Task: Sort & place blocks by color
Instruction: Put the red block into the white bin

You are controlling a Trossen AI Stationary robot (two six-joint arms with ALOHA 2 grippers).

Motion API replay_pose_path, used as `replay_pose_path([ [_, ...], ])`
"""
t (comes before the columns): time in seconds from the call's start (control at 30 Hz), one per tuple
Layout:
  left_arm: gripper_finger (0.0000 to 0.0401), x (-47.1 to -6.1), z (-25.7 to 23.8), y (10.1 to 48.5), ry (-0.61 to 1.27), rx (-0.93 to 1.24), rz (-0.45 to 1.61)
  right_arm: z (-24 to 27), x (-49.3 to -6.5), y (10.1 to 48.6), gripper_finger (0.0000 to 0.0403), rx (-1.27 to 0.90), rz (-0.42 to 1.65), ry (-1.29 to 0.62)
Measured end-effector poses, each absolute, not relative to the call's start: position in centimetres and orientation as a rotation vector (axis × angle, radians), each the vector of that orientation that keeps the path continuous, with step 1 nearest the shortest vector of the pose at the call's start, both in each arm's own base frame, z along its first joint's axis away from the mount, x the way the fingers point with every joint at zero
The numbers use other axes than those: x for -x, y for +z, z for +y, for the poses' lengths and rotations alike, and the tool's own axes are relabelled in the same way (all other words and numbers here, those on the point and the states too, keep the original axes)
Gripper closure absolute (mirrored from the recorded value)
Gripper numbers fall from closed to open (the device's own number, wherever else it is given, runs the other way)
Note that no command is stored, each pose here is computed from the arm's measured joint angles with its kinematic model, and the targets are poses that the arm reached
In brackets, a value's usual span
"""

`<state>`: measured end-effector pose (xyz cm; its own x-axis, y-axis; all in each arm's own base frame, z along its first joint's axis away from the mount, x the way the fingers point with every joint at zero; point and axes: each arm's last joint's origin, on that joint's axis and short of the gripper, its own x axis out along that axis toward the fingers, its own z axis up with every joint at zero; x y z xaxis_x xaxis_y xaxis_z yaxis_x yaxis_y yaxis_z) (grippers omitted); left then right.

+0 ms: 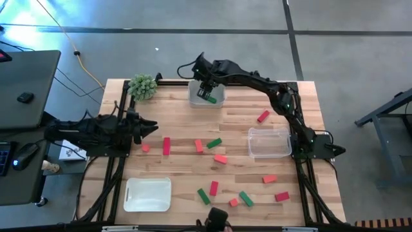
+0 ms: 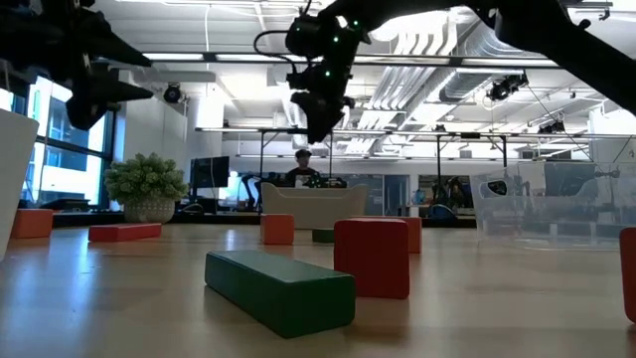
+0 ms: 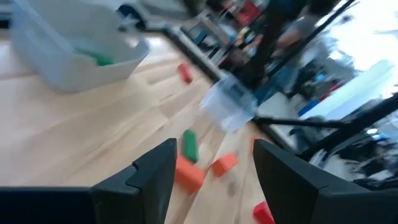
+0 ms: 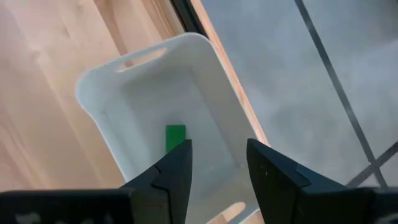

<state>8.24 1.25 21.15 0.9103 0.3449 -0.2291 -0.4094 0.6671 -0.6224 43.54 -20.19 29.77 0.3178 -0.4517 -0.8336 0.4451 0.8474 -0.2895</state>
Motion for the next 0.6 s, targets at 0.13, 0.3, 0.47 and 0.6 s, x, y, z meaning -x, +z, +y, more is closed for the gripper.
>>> replay_pose_path([
  [0.13, 0.0199, -8.4, 1.3, 22.0, 0.495, 0.774, 0.190, -20.1, -43.2, 30.6, 0.0260, 0.008, 1.083, -0.596],
  [0.3, 0.0200, -9.2, 1.4, 22.9, 0.585, 0.886, 0.277, -20.0, -42.5, 31.8, 0.0260, 0.055, 1.076, -0.647],
  [0.47, 0.0200, -10.7, 1.4, 23.1, 0.671, 1.041, 0.317, -20.2, -41.7, 32.8, 0.0260, 0.111, 1.092, -0.696],
  [0.6, 0.0200, -12.2, 1.5, 22.9, 0.729, 1.066, 0.383, -20.8, -40.7, 33.7, 0.0260, 0.119, 1.087, -0.741],
])
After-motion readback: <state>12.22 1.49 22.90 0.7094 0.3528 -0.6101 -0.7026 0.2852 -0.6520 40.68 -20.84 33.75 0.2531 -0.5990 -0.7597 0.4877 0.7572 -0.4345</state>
